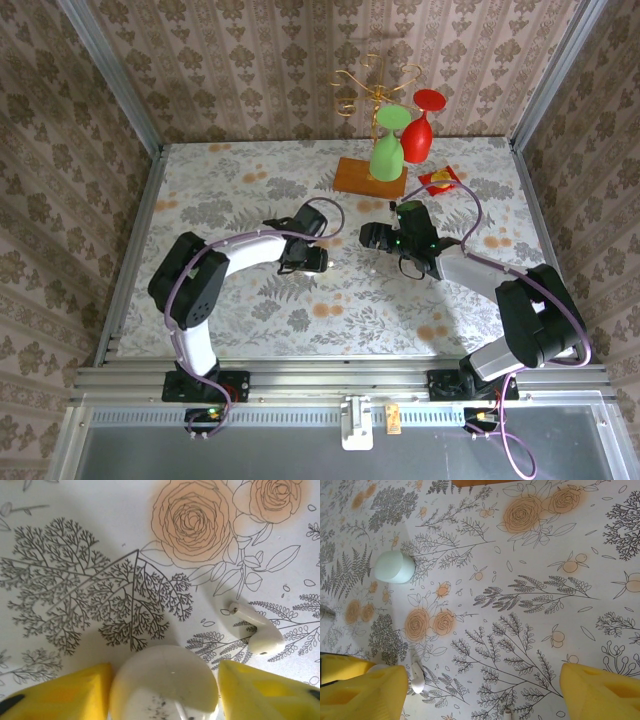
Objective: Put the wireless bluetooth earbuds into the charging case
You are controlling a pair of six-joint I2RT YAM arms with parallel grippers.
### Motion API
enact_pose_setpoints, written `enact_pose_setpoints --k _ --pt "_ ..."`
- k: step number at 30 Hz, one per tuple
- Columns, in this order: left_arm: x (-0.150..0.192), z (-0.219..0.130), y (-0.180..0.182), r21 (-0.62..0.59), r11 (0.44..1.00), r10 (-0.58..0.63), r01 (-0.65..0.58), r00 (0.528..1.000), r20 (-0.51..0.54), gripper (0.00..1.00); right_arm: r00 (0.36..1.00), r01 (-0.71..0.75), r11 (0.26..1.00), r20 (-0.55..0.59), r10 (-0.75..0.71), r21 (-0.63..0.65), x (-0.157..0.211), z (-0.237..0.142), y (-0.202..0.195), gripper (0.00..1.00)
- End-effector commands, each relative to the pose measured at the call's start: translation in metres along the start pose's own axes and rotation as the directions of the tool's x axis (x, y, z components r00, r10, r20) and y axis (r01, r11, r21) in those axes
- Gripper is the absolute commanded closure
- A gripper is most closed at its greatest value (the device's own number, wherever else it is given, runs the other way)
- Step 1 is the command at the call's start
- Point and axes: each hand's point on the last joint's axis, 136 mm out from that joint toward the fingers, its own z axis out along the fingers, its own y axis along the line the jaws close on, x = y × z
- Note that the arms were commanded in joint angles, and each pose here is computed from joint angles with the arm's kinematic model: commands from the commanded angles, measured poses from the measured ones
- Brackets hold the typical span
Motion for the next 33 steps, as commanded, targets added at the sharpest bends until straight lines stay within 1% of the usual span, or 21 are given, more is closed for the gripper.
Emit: enact_pose_setpoints --k 1,3,7,9,12,13,15,17,19,22,25,27,28,30,33 --pt "0.003 -0.001 -0.004 -0.001 1.0 -0.005 0.005 1.0 -0.024 0.51 1.0 0.003 1.0 0.011 -0.003 -0.001 0.0 -0.005 0.002 0.2" --pt "0.003 -0.001 -0.004 -0.002 1.0 -0.013 0.013 1.0 -0.022 0.55 1.0 0.004 1.0 0.011 -0.004 -0.007 -0.001 -0.005 0.004 0.2" --pt "-0.003 -0.009 -0.003 -0.009 0.999 -0.034 0.034 0.999 0.012 0.54 1.0 0.025 0.999 0.018 -0.024 -0.026 -0.002 -0.009 0.009 0.2" --pt "-0.012 -0.018 0.0 -0.007 0.998 -0.055 0.055 0.996 0.064 0.54 0.998 0.056 0.998 0.03 -0.055 -0.032 -0.001 -0.014 0.01 0.19" --pt "-0.031 -0.038 0.001 0.046 0.992 -0.121 0.115 0.978 0.168 0.55 0.992 0.112 0.992 0.057 -0.109 -0.064 0.001 -0.018 0.018 0.18" --pt "-0.038 -0.046 0.002 0.077 0.987 -0.156 0.142 0.966 0.209 0.55 0.986 0.148 0.985 0.097 -0.139 -0.092 -0.003 -0.028 0.028 0.18" --pt "-0.052 -0.061 0.0 0.153 0.971 -0.223 0.186 0.932 0.285 0.56 0.968 0.224 0.966 0.145 -0.205 -0.129 -0.001 -0.035 0.044 0.15" --pt "-0.065 -0.079 -0.001 0.245 0.938 -0.319 0.244 0.887 0.335 0.56 0.929 0.343 0.922 0.211 -0.304 -0.178 0.003 -0.041 0.066 0.13" --pt "-0.075 -0.093 -0.005 0.333 0.901 -0.395 0.279 0.845 0.361 0.57 0.884 0.44 0.875 0.268 -0.382 -0.203 0.008 -0.046 0.088 0.13" --pt "-0.084 -0.112 -0.008 0.427 0.846 -0.485 0.319 0.793 0.368 0.57 0.851 0.503 0.826 0.312 -0.423 -0.253 0.011 -0.051 0.115 0.12" --pt "-0.088 -0.125 -0.011 0.528 0.774 -0.57 0.349 0.747 0.342 0.56 0.844 0.515 0.8 0.348 -0.409 -0.309 0.01 -0.051 0.139 0.13" --pt "-0.088 -0.129 -0.01 0.576 0.732 -0.612 0.363 0.722 0.323 0.57 0.854 0.49 0.799 0.373 -0.362 -0.347 0.004 -0.052 0.151 0.15" --pt "-0.088 -0.131 -0.009 0.598 0.709 -0.634 0.373 0.709 0.309 0.57 0.866 0.47 0.805 0.366 -0.342 -0.361 0.005 -0.043 0.153 0.17" --pt "-0.086 -0.135 -0.007 0.622 0.682 -0.659 0.385 0.693 0.293 0.57 0.873 0.453 0.806 0.373 -0.315 -0.381 -0.001 -0.037 0.16 0.18" --pt "-0.083 -0.139 -0.006 0.634 0.666 -0.673 0.393 0.683 0.284 0.57 0.878 0.441 0.805 0.378 -0.295 -0.396 -0.006 -0.027 0.168 0.2"
